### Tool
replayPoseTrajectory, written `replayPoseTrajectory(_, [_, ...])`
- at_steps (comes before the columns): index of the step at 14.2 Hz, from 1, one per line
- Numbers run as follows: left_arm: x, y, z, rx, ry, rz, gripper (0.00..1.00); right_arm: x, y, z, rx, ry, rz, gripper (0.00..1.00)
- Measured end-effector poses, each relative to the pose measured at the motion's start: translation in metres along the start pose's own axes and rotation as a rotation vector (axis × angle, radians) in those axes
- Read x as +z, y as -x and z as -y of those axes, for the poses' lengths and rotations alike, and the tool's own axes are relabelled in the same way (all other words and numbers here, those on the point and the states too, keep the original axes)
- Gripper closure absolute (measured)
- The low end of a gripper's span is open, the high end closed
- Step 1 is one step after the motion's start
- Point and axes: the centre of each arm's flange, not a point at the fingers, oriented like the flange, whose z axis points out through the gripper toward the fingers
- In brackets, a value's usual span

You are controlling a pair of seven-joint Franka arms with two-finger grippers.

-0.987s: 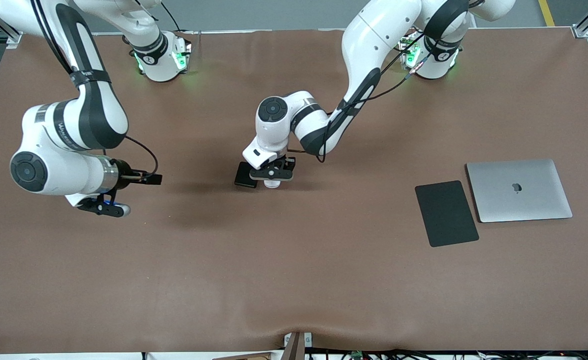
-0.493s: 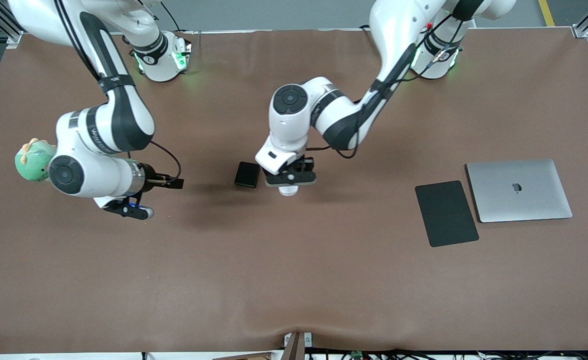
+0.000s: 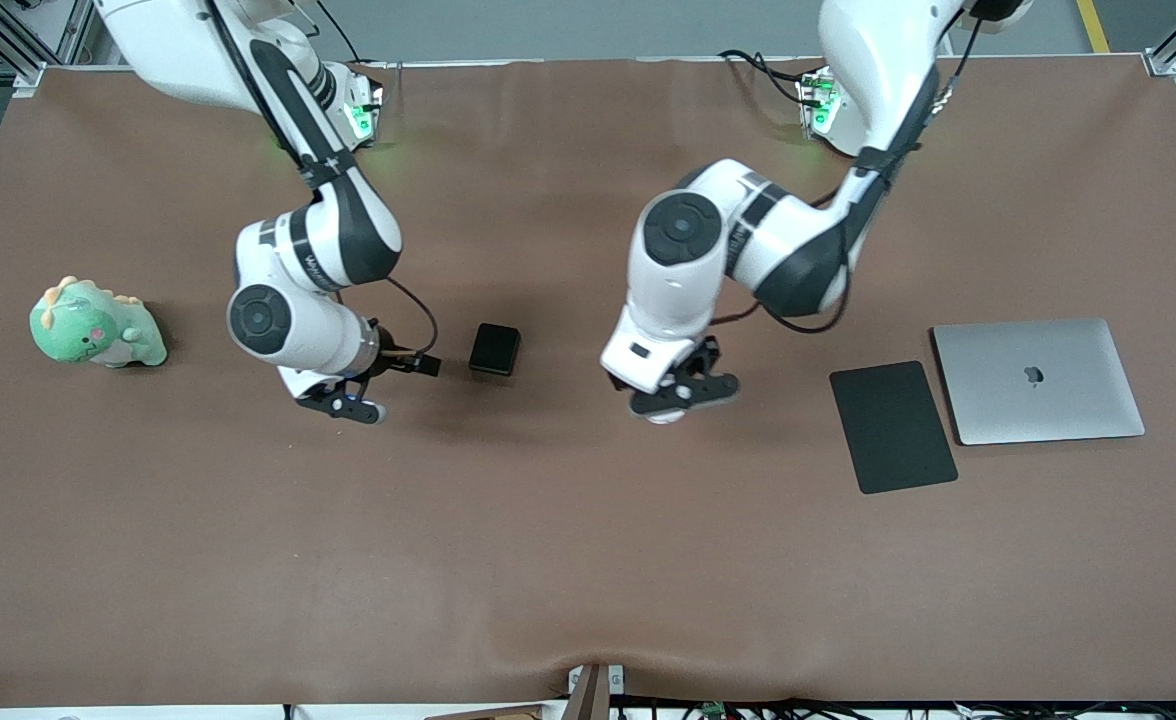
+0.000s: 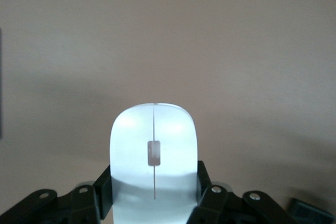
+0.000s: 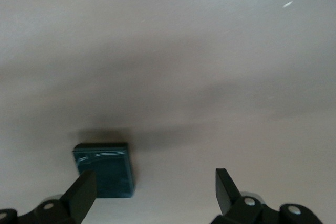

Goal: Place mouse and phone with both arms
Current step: 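Carry the mouse to the mouse pad while the right gripper grasps the phone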

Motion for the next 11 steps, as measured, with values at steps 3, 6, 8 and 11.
replayPoseTrajectory(3, [0.006, -0.037, 0.06, 0.048, -0.038, 0.028, 0.4, 0.021, 0.011, 0.022, -0.024, -0.019, -0.041, 0.0])
replayPoseTrajectory(6, [0.014, -0.066, 0.126, 0.096, -0.064, 0.058, 0.4, 0.045, 0.021, 0.033, -0.039, -0.02, -0.055, 0.0])
replayPoseTrajectory(8, [0.018, -0.082, 0.16, 0.106, -0.071, 0.071, 0.4, 0.057, 0.029, 0.044, -0.047, -0.03, -0.061, 0.0])
replayPoseTrajectory(11, [0.027, -0.101, 0.206, 0.116, -0.078, 0.092, 0.4, 0.081, 0.042, 0.056, -0.071, -0.039, -0.102, 0.0])
